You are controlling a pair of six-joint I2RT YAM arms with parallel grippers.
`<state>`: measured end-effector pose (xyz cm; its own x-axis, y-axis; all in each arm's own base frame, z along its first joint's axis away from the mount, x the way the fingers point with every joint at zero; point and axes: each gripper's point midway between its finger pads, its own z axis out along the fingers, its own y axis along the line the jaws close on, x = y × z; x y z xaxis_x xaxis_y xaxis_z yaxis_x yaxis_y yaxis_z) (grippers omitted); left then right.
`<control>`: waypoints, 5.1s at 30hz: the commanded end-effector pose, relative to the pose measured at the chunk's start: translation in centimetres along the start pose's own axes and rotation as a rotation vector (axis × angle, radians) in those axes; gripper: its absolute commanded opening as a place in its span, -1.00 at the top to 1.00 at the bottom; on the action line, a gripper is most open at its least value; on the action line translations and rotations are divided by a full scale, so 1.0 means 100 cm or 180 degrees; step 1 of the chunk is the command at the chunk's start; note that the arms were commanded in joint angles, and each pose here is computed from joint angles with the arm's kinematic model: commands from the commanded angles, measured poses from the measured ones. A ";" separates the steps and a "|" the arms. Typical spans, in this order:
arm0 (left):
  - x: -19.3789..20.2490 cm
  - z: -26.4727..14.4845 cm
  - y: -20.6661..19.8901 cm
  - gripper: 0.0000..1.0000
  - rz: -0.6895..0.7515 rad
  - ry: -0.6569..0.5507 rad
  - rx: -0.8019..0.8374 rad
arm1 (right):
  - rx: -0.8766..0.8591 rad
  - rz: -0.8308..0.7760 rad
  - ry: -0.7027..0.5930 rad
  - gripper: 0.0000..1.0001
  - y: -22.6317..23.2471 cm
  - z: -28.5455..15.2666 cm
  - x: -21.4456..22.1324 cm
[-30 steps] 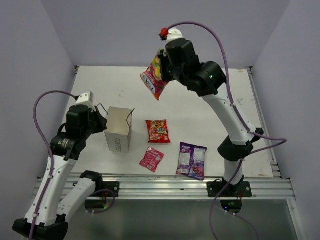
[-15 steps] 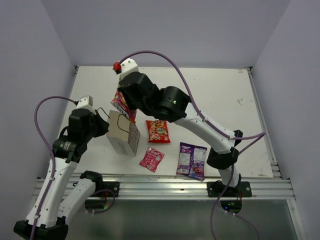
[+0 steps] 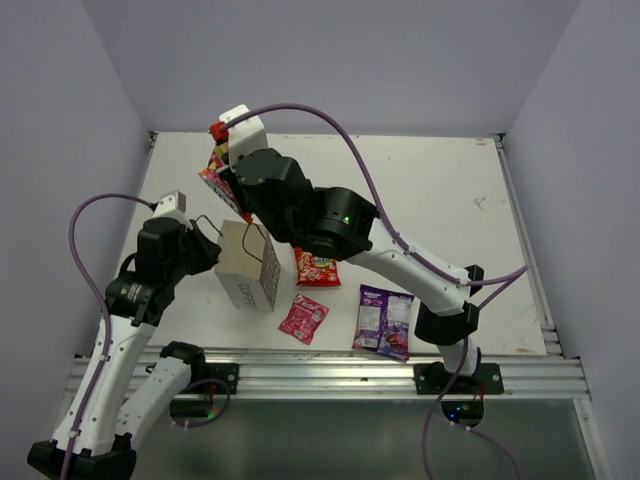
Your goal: Place the snacks into the paper bag
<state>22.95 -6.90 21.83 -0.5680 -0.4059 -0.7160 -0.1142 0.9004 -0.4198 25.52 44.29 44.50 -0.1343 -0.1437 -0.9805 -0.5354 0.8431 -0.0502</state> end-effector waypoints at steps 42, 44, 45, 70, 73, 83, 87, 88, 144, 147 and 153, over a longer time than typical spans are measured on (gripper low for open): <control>-0.008 -0.001 -0.017 1.00 -0.0005 -0.0072 0.0246 | -0.0265 -0.0592 0.0951 1.00 0.057 -0.039 0.130; -0.008 -0.002 -0.018 1.00 0.0010 -0.0070 0.0268 | -0.0271 -0.0645 0.0992 1.00 0.062 -0.036 0.138; -0.009 -0.002 -0.019 1.00 0.0015 -0.0076 0.0277 | -0.0277 -0.0663 0.1008 1.00 0.063 -0.035 0.140; -0.011 -0.005 -0.025 1.00 0.0181 -0.0091 0.0409 | 0.0819 0.0043 0.0908 -0.98 -0.095 -0.139 0.168; -0.011 -0.006 -0.025 1.00 0.0200 -0.0075 0.0399 | 0.0982 0.0356 0.1038 -0.98 -0.118 -0.154 0.227; -0.009 -0.011 -0.025 1.00 0.0200 -0.0025 0.0398 | 0.0979 0.0768 0.1956 -0.97 -0.131 -0.162 0.386; -0.008 -0.014 -0.024 1.00 0.0194 -0.0012 0.0380 | 0.0994 0.0729 0.2246 -0.98 -0.130 -0.155 0.419; -0.008 -0.014 -0.023 1.00 0.0185 -0.0012 0.0380 | 0.0984 0.0737 0.2330 -0.98 -0.132 -0.156 0.430; -0.015 -0.017 -0.035 1.00 0.0138 -0.0052 0.0518 | -0.1061 0.0800 0.1100 1.00 0.073 0.007 0.148; -0.014 -0.018 -0.035 1.00 0.0143 -0.0048 0.0527 | -0.0978 0.0688 0.1227 1.00 0.070 0.011 0.174; -0.013 -0.021 -0.034 1.00 0.0153 -0.0048 0.0527 | -0.0910 0.0450 0.1397 1.00 0.078 0.029 0.201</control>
<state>21.74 -8.47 22.20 -0.6233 -0.3585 -0.6950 -0.0223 0.8965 -0.4425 22.91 47.78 25.37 -0.5203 -0.2277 -0.8230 -0.6380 0.7443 0.1974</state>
